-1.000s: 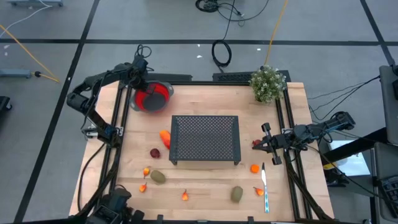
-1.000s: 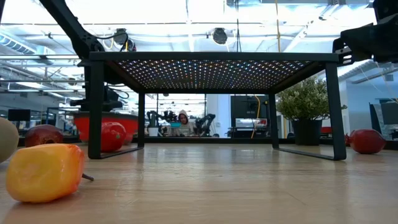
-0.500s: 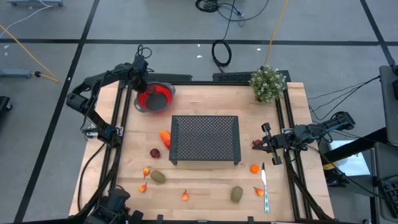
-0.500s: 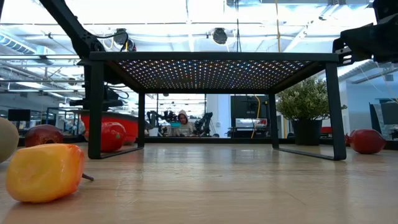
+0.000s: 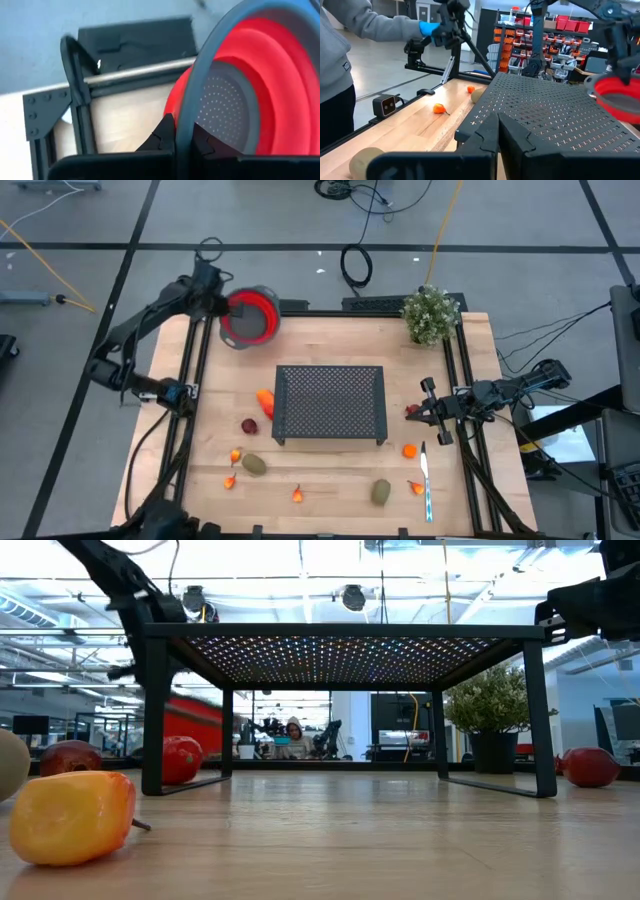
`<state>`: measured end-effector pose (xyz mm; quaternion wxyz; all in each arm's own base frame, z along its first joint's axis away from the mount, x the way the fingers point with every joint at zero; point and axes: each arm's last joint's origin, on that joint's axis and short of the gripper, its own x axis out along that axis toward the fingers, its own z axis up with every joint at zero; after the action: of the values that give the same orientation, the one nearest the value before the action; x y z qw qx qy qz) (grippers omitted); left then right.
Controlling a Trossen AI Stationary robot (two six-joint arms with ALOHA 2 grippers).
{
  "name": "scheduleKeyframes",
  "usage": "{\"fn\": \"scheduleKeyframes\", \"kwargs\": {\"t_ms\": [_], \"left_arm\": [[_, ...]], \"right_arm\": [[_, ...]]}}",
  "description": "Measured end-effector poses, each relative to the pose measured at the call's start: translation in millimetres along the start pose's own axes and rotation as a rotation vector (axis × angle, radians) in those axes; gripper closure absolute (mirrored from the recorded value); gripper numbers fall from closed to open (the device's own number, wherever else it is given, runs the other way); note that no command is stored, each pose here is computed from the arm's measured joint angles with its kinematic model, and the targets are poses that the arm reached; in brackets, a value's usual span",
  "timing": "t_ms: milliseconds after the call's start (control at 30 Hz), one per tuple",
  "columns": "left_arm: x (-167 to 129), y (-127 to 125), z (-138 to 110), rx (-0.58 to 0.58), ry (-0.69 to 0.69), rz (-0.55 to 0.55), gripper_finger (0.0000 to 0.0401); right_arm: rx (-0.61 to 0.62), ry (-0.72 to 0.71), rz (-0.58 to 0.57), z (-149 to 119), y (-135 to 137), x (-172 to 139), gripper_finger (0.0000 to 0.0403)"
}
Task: Pick & Place Fruit
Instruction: Put the red strainer bowl on the shelf
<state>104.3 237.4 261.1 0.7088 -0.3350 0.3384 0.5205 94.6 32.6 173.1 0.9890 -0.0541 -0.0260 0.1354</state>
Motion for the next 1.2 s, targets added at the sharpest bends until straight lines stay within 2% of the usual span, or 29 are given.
{"fn": "scheduleKeyframes", "kwargs": {"t_ms": [267,500,800,1000,1200], "left_arm": [[-54,-4,1,-0.052,-0.207,-0.183,0.0400],[-91,-10,1,-0.060,-0.358,-0.426,0.0400],[-125,-24,13,0.147,-0.526,-0.901,0.0400],[-142,-29,21,0.270,-0.629,-1.086,0.0400],[-156,-35,23,0.413,-0.691,-1.220,0.0400]], "right_arm": [[0.000,0.000,0.000,0,0,0,0.0403],[0.000,0.000,0.000,0,0,0,0.0403],[0.000,0.000,0.000,0,0,0,0.0403],[0.000,0.000,0.000,0,0,0,0.0403],[-0.002,0.000,0.000,0,0,0,0.0403]]}}
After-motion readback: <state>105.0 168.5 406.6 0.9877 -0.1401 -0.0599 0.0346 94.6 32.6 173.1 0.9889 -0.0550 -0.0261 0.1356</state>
